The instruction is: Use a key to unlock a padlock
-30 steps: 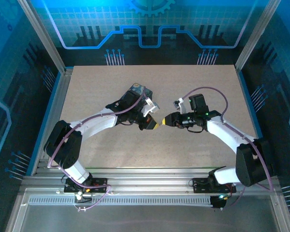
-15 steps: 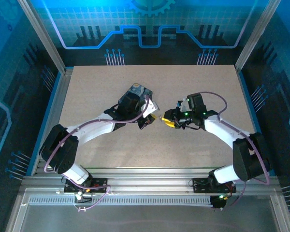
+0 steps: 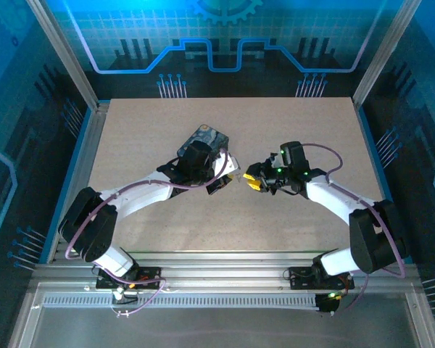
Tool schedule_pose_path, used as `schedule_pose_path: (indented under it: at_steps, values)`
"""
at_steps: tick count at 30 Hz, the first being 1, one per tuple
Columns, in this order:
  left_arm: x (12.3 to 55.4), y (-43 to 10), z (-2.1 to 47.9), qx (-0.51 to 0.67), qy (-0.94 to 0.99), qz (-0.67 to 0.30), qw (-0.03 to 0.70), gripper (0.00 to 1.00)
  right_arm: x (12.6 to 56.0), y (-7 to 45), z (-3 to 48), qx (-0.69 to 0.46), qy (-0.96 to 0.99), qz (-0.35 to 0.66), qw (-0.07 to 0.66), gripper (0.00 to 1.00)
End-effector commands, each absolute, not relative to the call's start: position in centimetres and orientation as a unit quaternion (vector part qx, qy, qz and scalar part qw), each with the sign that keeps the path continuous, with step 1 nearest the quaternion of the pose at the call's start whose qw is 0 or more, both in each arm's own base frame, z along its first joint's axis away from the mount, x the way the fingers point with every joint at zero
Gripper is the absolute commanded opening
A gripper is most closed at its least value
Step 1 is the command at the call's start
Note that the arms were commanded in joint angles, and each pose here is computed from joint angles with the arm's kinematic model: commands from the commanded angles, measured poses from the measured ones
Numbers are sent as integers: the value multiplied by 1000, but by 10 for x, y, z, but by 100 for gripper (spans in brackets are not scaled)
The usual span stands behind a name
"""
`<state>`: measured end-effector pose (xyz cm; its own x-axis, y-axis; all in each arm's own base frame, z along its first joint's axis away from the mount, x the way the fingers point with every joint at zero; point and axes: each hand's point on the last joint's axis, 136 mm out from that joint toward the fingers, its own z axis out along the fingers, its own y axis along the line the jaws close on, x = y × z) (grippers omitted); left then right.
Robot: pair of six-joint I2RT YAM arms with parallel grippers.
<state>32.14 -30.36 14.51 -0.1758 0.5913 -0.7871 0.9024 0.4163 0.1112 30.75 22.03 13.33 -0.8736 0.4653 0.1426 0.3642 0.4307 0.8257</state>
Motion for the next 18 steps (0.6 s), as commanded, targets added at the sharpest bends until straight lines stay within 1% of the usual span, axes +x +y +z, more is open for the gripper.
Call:
schedule_pose_path:
  at_steps: [1,8,18]
  values:
    - [314,-305,151,513,731,-200,404,0,317,227,143,240,842,478,67,33]
    - [310,-306,149,519,732,-200,394,0,324,236,151,222,843,483,78,32]
    - [308,-304,147,519,733,-198,392,0,326,245,152,209,839,496,73,29]
